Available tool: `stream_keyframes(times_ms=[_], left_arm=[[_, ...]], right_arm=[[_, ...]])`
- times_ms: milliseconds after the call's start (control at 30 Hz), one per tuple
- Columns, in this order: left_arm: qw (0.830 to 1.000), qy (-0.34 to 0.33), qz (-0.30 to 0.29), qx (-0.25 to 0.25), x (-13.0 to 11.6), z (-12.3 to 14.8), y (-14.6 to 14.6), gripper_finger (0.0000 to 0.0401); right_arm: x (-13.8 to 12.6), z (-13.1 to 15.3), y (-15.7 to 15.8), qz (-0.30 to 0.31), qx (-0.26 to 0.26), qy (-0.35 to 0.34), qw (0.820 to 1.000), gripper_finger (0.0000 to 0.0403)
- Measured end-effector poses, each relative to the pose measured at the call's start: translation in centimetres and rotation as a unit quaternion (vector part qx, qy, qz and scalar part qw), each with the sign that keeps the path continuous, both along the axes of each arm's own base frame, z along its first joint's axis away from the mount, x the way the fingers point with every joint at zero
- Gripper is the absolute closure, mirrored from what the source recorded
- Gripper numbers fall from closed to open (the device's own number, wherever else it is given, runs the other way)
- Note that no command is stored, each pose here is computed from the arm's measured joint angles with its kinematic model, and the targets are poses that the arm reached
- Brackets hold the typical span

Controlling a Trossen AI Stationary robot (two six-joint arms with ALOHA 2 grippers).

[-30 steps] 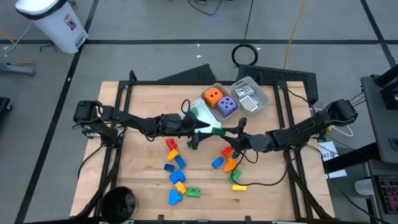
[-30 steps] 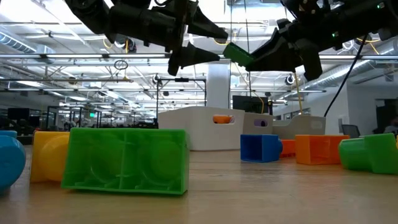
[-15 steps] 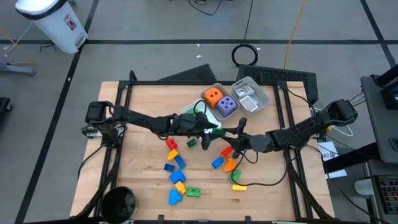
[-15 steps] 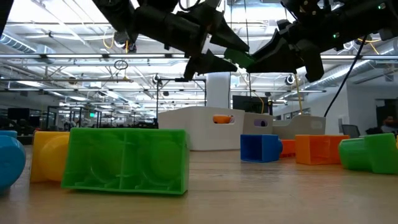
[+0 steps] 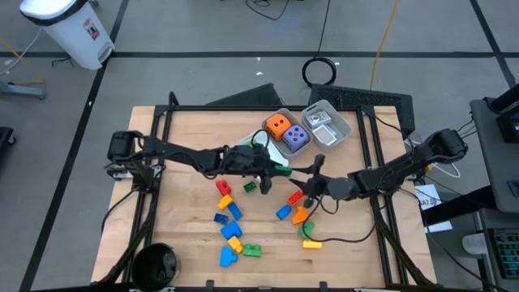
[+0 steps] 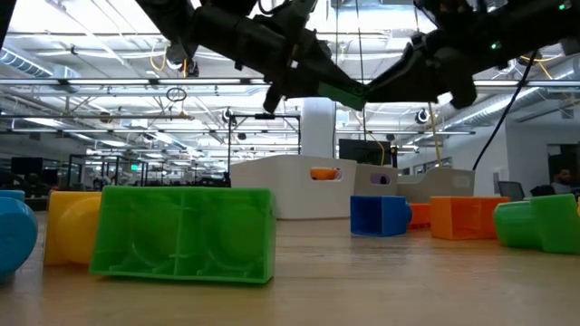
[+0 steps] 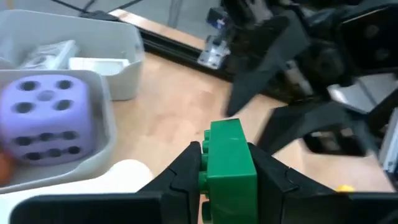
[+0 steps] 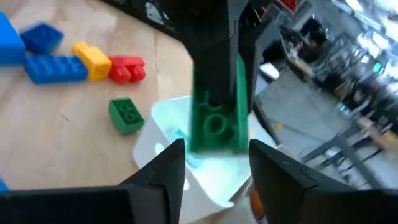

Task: Pick & Place Toys
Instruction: Put the green game piece into the white bin

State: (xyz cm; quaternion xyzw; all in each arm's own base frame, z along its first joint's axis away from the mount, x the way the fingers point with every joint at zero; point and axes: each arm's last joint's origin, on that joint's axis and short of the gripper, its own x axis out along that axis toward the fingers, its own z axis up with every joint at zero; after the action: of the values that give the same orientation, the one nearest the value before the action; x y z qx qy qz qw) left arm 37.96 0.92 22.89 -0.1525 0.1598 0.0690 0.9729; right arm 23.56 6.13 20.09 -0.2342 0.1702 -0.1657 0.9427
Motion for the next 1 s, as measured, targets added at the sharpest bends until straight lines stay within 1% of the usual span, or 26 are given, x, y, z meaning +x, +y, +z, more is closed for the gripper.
stream_keyframes(times_ms=[67,167,367,533,600,733,800,867,933,1000], left_arm=[[1.0,-0.004,0.009,0.004,-0.4,0.3,0.4,0.0304],[1.0,-0.007,0.024,0.009,-1.2,0.1,1.2,0.0304],[0.997,0.031,0.072,-0.015,-2.9,-2.5,3.6,0.0304],[0.992,0.054,0.106,-0.037,-4.2,-4.3,5.2,0.0304],[0.989,0.061,0.13,-0.042,-4.6,-4.8,5.9,0.0304],[0.979,0.072,0.187,-0.035,-5.5,-5.7,6.7,0.0304],[0.976,0.081,0.2,-0.031,-5.8,-6.2,6.9,0.0304],[0.975,0.082,0.203,-0.035,-5.9,-6.3,6.9,0.0288],[0.975,0.083,0.202,-0.037,-5.8,-6.3,6.8,0.0247],[0.976,0.083,0.2,-0.035,-5.8,-6.3,6.7,0.0199]], right_arm=[[-0.5,0.4,0.1,-0.006,0.025,-0.009,1.0,0.0247],[-1.5,1.0,-0.1,-0.013,0.056,-0.01,0.998,0.0242],[-3.0,1.5,-0.7,-0.029,0.092,0.002,0.995,0.0245],[-3.5,1.4,-0.7,-0.004,0.123,0.023,0.992,0.0247],[-3.5,1.3,-0.6,0.009,0.13,0.031,0.991,0.0247],[-3.5,1.2,-0.5,0.027,0.137,0.037,0.989,0.0248],[-3.5,1.2,-0.5,0.026,0.137,0.037,0.989,0.0247],[-3.5,1.2,-0.5,0.024,0.141,0.039,0.989,0.0245],[-3.7,0.9,-0.6,0.014,0.158,0.047,0.986,0.0243],[-3.9,0.4,-0.6,0.013,0.178,0.071,0.981,0.0239]])
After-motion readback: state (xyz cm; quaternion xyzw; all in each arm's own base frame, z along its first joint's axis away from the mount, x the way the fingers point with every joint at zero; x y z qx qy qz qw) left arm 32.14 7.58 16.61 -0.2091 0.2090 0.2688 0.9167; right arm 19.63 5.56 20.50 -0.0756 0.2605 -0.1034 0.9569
